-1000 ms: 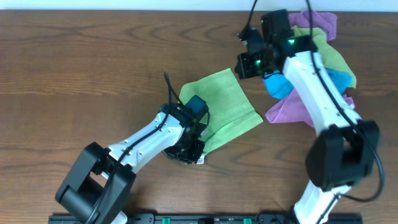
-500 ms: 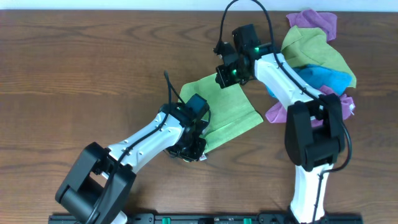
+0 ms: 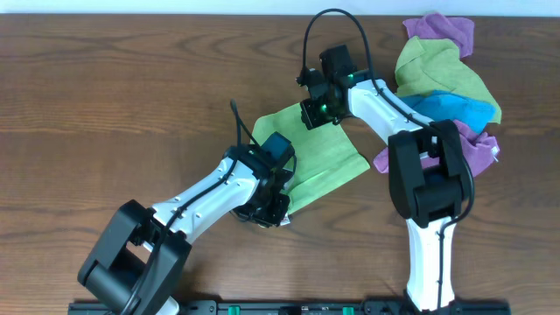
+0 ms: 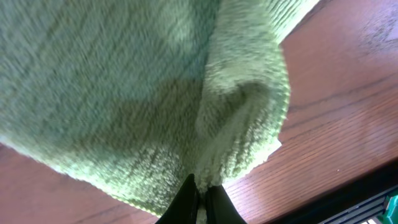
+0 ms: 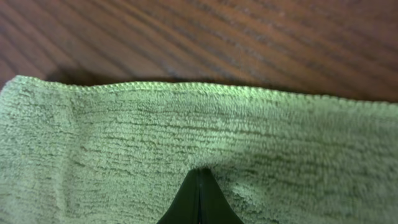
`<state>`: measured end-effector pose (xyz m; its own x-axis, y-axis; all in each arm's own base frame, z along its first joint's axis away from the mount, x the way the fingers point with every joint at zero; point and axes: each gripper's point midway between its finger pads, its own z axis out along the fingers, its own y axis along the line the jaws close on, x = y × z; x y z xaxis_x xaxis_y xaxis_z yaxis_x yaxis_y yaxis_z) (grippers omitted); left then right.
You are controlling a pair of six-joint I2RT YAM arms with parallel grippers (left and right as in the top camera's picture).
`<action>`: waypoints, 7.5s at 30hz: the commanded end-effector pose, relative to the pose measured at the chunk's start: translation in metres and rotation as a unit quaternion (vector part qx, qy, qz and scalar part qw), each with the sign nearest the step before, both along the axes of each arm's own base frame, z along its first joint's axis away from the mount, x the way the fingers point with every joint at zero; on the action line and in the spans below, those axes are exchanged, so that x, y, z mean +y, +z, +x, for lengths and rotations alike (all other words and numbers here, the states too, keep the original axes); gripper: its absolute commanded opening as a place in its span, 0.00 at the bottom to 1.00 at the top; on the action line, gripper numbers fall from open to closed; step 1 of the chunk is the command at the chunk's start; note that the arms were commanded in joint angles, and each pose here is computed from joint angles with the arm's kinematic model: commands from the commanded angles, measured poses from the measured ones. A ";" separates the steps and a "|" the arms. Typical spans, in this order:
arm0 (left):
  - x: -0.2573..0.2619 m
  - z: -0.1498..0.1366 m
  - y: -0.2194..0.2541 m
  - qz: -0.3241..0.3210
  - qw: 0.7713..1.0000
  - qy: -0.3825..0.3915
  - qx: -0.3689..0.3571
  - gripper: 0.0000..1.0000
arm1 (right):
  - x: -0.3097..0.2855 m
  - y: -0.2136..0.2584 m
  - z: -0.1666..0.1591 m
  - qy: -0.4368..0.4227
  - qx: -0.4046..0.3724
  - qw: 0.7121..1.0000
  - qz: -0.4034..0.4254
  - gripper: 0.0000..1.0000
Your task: Fold the cloth
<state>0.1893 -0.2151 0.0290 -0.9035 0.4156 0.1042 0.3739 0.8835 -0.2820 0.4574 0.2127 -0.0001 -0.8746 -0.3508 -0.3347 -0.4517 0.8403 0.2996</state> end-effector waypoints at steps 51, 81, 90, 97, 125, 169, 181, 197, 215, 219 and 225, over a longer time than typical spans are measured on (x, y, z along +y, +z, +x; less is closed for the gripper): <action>0.048 0.161 0.052 -0.035 0.962 0.225 -0.151 0.71 | -0.056 0.086 0.027 -0.077 0.001 0.993 -0.090 0.01; 0.033 0.173 0.022 0.058 0.948 0.168 -0.263 0.06 | -0.123 0.263 -0.076 -0.112 -0.104 0.985 -0.087 0.02; 0.016 0.186 -0.013 0.040 0.952 0.162 -0.257 0.06 | -0.133 0.330 -0.119 -0.126 -0.192 0.972 -0.057 0.02; 0.013 0.177 -0.049 0.048 0.965 0.127 -0.222 0.06 | -0.134 0.329 -0.124 -0.125 -0.185 0.973 -0.060 0.02; 0.021 0.211 0.059 -0.005 0.930 0.104 -0.353 0.06 | -0.141 0.286 -0.109 -0.132 -0.170 0.972 -0.092 0.02; 0.067 0.210 -0.065 0.018 0.962 0.184 -0.201 0.06 | -0.028 0.135 -0.105 -0.012 -0.049 0.999 0.018 0.02; 0.064 0.193 -0.067 0.011 0.967 0.200 -0.157 0.06 | 0.009 0.044 -0.083 0.000 -0.003 1.000 0.007 0.01; 0.063 0.194 -0.064 0.011 0.964 0.219 -0.152 0.06 | -0.015 -0.006 -0.080 -0.021 0.018 0.997 -0.073 0.02; 0.122 0.189 0.025 -0.042 0.926 0.362 -0.099 0.06 | -0.037 -0.011 -0.082 -0.036 0.023 0.992 -0.123 0.01; 0.128 0.182 0.026 -0.086 0.925 0.364 -0.069 0.28 | -0.038 -0.011 -0.082 -0.032 0.022 0.992 -0.124 0.01; 0.113 0.180 0.046 -0.194 0.921 0.335 -0.042 0.68 | -0.039 -0.012 -0.084 -0.026 0.024 0.991 -0.126 0.01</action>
